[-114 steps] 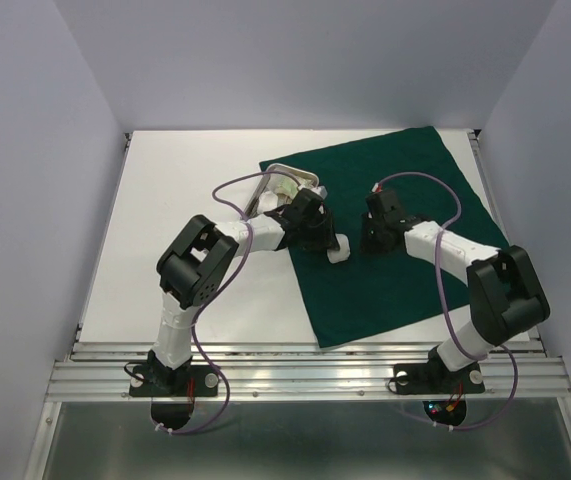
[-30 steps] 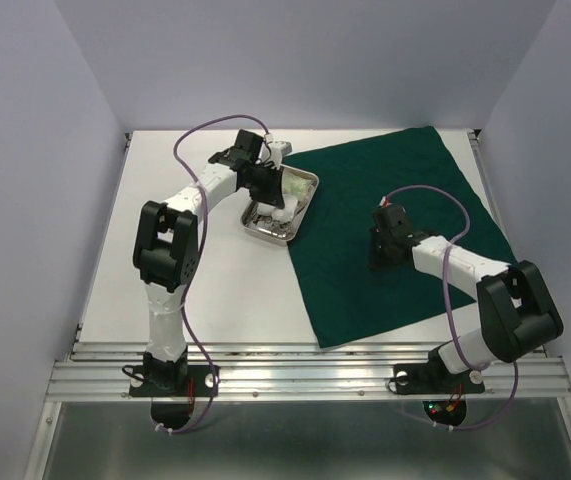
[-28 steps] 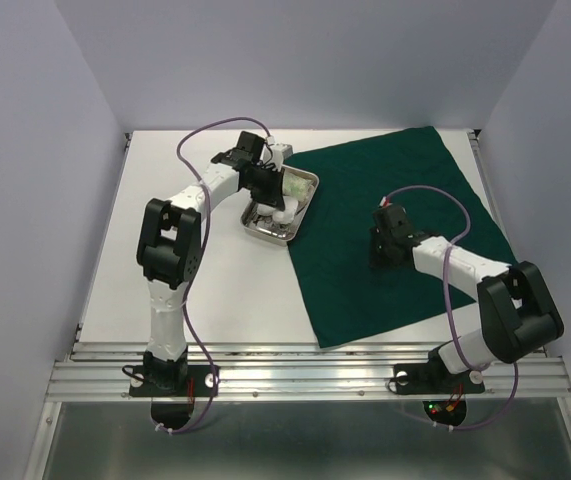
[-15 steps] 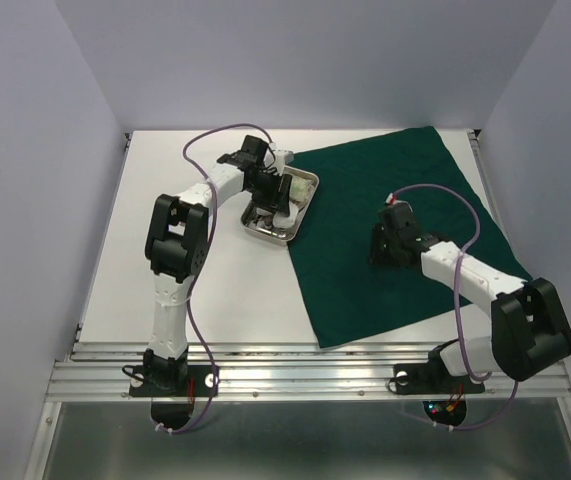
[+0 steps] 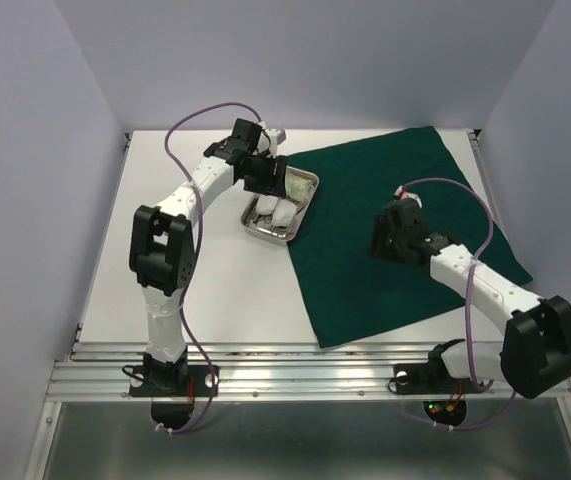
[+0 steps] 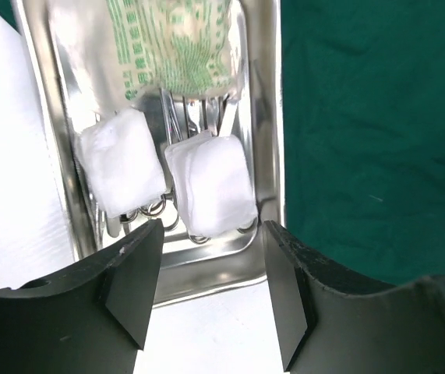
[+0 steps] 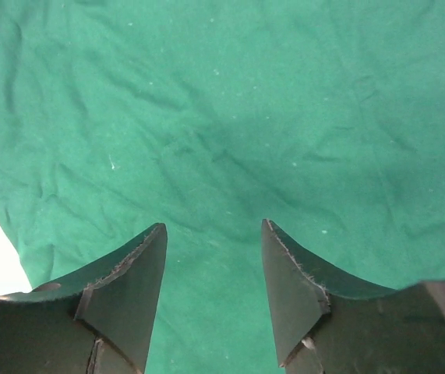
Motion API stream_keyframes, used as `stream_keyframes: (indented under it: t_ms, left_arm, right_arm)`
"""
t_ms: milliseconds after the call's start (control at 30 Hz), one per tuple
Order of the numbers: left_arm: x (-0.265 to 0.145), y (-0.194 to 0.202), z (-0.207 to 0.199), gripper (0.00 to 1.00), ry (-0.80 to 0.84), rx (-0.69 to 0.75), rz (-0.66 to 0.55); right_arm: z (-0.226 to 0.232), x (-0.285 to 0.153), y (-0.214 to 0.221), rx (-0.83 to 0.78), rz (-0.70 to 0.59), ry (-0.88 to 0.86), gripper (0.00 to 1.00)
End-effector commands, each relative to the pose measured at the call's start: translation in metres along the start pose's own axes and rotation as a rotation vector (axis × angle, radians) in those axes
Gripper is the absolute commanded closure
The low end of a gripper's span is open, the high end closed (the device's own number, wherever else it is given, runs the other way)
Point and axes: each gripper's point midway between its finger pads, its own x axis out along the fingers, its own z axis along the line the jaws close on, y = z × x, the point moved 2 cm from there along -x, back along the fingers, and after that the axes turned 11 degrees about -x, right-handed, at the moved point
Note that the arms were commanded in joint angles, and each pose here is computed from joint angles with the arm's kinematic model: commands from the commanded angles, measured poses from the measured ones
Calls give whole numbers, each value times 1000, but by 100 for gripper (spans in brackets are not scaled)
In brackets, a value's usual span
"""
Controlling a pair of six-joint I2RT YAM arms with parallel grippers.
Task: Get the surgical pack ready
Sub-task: Place the medical item in the container, then pick up the container from the surgical kit.
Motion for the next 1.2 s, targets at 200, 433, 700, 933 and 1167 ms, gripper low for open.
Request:
stream_keyframes:
  t_ms: [200, 433, 700, 933, 1167]
  left_arm:
    - [-83, -44, -38, 37, -84, 78, -256]
    - [-89, -48, -20, 37, -217, 45, -322]
    - [-63, -57, 32, 35, -386, -14, -269]
    - [-19, -60, 58, 39, -354, 3, -185]
    - [2, -66, 64, 43, -280, -5, -145]
  right_arm:
    - [-13, -21, -33, 55, -123, 76, 32]
    - [-19, -33, -39, 79, -164, 103, 24]
    - [-20, -35, -41, 78, -171, 110, 22]
    - [-19, -33, -42, 74, -166, 106, 22]
    - [-17, -32, -41, 73, -159, 97, 22]
